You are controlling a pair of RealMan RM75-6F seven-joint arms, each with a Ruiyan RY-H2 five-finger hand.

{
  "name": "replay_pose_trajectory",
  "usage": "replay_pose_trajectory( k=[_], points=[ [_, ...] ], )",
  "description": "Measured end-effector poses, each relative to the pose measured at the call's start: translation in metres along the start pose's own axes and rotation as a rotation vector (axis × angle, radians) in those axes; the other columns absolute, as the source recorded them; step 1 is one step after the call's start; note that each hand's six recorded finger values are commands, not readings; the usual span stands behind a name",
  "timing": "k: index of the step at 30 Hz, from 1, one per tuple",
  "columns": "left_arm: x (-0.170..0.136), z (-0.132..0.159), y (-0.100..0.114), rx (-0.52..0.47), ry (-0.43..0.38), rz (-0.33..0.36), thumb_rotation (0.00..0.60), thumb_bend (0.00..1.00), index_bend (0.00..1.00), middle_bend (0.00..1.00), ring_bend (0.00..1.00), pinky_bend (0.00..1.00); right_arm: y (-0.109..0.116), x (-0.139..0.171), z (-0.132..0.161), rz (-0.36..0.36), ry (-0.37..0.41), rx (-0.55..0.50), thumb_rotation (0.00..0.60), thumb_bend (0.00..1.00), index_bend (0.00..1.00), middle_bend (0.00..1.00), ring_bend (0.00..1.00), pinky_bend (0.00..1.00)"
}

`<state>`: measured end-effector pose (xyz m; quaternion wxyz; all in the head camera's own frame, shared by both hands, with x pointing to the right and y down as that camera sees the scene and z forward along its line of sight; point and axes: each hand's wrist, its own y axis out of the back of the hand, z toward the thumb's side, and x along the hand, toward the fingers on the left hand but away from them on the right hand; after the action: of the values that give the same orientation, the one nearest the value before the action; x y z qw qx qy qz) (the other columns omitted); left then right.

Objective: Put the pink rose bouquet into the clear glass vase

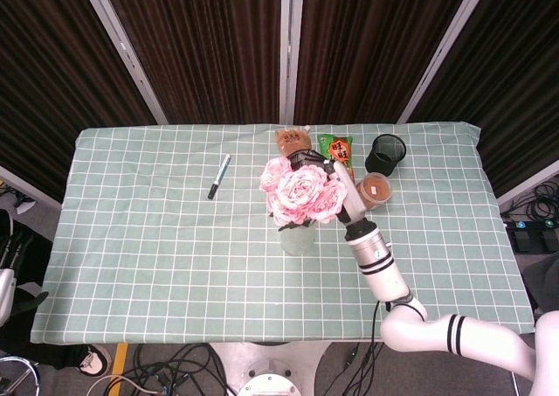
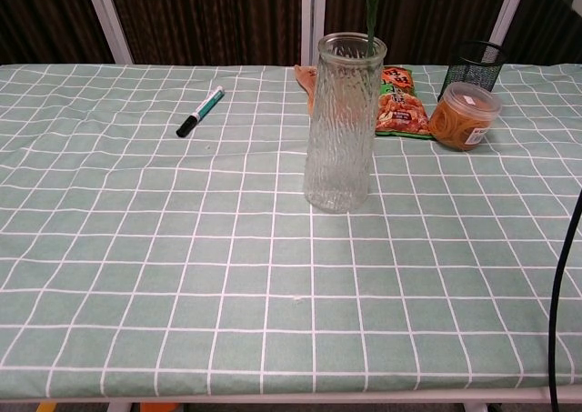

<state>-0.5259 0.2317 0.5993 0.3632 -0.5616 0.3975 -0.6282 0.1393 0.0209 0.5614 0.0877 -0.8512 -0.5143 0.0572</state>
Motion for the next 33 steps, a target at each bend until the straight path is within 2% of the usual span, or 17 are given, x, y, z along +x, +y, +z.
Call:
replay_pose_trajectory(
  k=[6,9,12,13,16,18,21,26,28,33],
  points=[
    [-0.001,-0.004,-0.002,0.006,0.010,-0.001,0.600,0.01,0.08,0.00,0.00,0.04,-0.005,0.005,-0.023,0.024,-0.023,-0.027,0.600,0.03,0.63,0.46,0.30,0.41],
    [-0.001,-0.004,-0.004,0.004,0.010,-0.006,0.600,0.01,0.08,0.00,0.00,0.04,-0.009,0.008,-0.030,0.053,-0.034,-0.016,0.600,0.01,0.56,0.42,0.26,0.38],
    [-0.001,-0.005,-0.005,-0.001,0.010,-0.008,0.600,0.01,0.08,0.00,0.00,0.04,-0.011,0.012,-0.036,0.077,-0.049,-0.007,0.600,0.00,0.42,0.36,0.21,0.32],
    [-0.002,-0.005,-0.005,-0.002,0.010,-0.009,0.600,0.01,0.08,0.00,0.00,0.04,-0.012,0.013,-0.038,0.082,-0.054,-0.007,0.600,0.00,0.34,0.33,0.18,0.29],
    [-0.002,-0.005,-0.005,-0.004,0.010,-0.008,0.600,0.01,0.08,0.00,0.00,0.04,-0.010,0.016,-0.041,0.100,-0.067,-0.001,0.600,0.00,0.10,0.21,0.07,0.20],
    [-0.002,-0.005,-0.004,-0.006,0.009,-0.008,0.600,0.01,0.08,0.00,0.00,0.04,-0.008,0.019,-0.044,0.118,-0.081,0.007,0.600,0.00,0.01,0.12,0.01,0.12],
    [-0.001,-0.003,-0.002,-0.004,0.002,-0.005,0.600,0.01,0.08,0.00,0.00,0.04,-0.001,0.021,-0.046,0.137,-0.095,0.030,0.600,0.00,0.00,0.04,0.00,0.06],
    [0.001,0.003,0.002,0.011,-0.015,0.006,0.600,0.01,0.08,0.00,0.00,0.04,0.017,0.030,-0.046,0.137,-0.098,0.118,0.600,0.00,0.00,0.01,0.00,0.03],
    [0.001,0.006,0.002,0.018,-0.021,0.007,0.600,0.01,0.08,0.00,0.00,0.04,0.025,0.036,-0.047,0.146,-0.098,0.190,0.600,0.00,0.00,0.00,0.00,0.01],
    [0.002,0.008,0.001,0.031,-0.026,-0.001,0.600,0.01,0.08,0.00,0.00,0.04,0.052,0.063,-0.054,0.170,-0.114,0.483,0.600,0.00,0.00,0.00,0.00,0.00]
  ],
)
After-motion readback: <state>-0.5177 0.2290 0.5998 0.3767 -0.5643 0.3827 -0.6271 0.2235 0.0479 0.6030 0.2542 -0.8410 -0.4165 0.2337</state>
